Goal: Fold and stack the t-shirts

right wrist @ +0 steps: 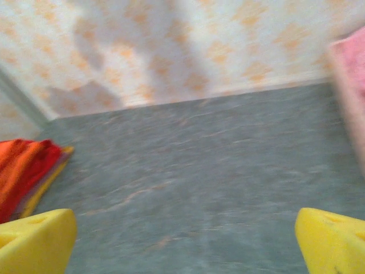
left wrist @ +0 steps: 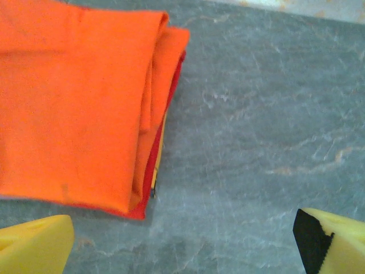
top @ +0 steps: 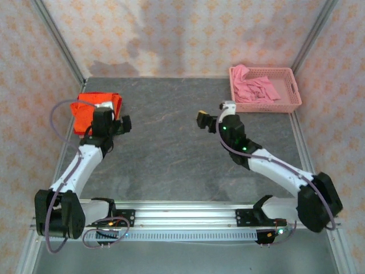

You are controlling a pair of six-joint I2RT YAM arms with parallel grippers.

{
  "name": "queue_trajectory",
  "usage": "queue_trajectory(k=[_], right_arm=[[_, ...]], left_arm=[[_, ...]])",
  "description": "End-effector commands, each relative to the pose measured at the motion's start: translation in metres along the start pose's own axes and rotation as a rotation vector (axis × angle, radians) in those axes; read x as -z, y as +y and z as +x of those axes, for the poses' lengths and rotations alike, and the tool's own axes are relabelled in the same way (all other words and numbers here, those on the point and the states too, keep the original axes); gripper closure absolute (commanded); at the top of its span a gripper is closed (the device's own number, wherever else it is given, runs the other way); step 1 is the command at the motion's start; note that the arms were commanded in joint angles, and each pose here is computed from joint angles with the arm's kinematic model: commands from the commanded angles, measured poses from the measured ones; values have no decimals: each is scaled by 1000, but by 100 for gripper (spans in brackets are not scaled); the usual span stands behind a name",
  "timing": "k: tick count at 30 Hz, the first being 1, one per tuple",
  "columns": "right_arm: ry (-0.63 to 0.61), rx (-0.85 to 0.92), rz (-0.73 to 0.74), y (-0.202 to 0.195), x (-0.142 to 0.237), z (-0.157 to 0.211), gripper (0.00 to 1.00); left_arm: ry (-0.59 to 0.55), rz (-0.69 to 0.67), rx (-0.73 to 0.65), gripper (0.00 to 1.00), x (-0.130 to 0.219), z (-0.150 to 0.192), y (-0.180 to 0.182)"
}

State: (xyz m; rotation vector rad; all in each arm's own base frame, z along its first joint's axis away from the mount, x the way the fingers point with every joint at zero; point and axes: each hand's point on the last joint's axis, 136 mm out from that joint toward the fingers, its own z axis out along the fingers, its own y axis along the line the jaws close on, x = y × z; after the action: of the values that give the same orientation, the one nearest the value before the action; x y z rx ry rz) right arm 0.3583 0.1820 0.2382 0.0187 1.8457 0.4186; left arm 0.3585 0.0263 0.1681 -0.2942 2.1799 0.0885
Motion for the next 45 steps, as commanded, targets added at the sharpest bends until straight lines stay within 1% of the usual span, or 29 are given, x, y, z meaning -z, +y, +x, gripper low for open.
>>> queue_trajectory(k=[1,5,7,8,9,11,12,13,15,18,20,22,23,25,27,32,33,35,37,39,45], right_arm=[[-31,91,258,-67,24,2,1],[-77,127,461,-125,48,6,1],[-87,145,533,-147,55,13,1],[-86,155,573,-159,58,18,1],[-87,160,602,-168,60,22,1],[-95,167,645,-186,62,31,1],[-105,162,662,-194,63,35,1],[-113,154,671,-202,63,38,1],[-120,133,687,-217,63,45,1],[-134,94,697,-234,60,52,1],[-149,90,682,-236,58,46,0],[-129,83,673,-240,49,51,0],[-129,80,660,-240,45,50,1],[-134,77,638,-240,38,49,0],[-127,78,607,-240,28,50,1],[-77,107,555,-243,-1,73,1],[-83,109,553,-243,-2,72,1],[-28,91,583,-249,-3,74,1],[-46,87,596,-252,-4,73,1],[-25,79,598,-253,-4,75,1],[-33,76,597,-254,-5,73,1]], left_arm=[[-173,3,-35,0,5,-15,0],[-195,-11,-67,0,1,6,6],[-201,-38,-86,0,-4,18,12],[-212,-39,-128,0,-9,25,11],[-224,-49,-137,0,-12,30,13],[-245,-64,-144,0,-19,41,17],[-238,-70,-148,0,-22,42,17],[-231,-53,-153,0,-23,40,14],[-264,-22,-131,0,-24,34,9],[-272,35,-131,0,-28,27,-4],[-257,34,-108,0,-38,25,-4],[-273,64,-104,0,-49,28,-12],[-244,49,-102,0,-60,34,-11],[-224,49,-111,0,-71,41,-12],[-226,30,-96,0,-71,41,-8],[-219,27,-98,0,-72,41,-8],[-220,26,-97,0,-72,41,-8],[-221,23,-100,0,-72,41,-7],[-221,23,-99,0,-71,41,-8],[-220,22,-99,0,-72,41,-7],[-220,23,-99,0,-72,41,-8]])
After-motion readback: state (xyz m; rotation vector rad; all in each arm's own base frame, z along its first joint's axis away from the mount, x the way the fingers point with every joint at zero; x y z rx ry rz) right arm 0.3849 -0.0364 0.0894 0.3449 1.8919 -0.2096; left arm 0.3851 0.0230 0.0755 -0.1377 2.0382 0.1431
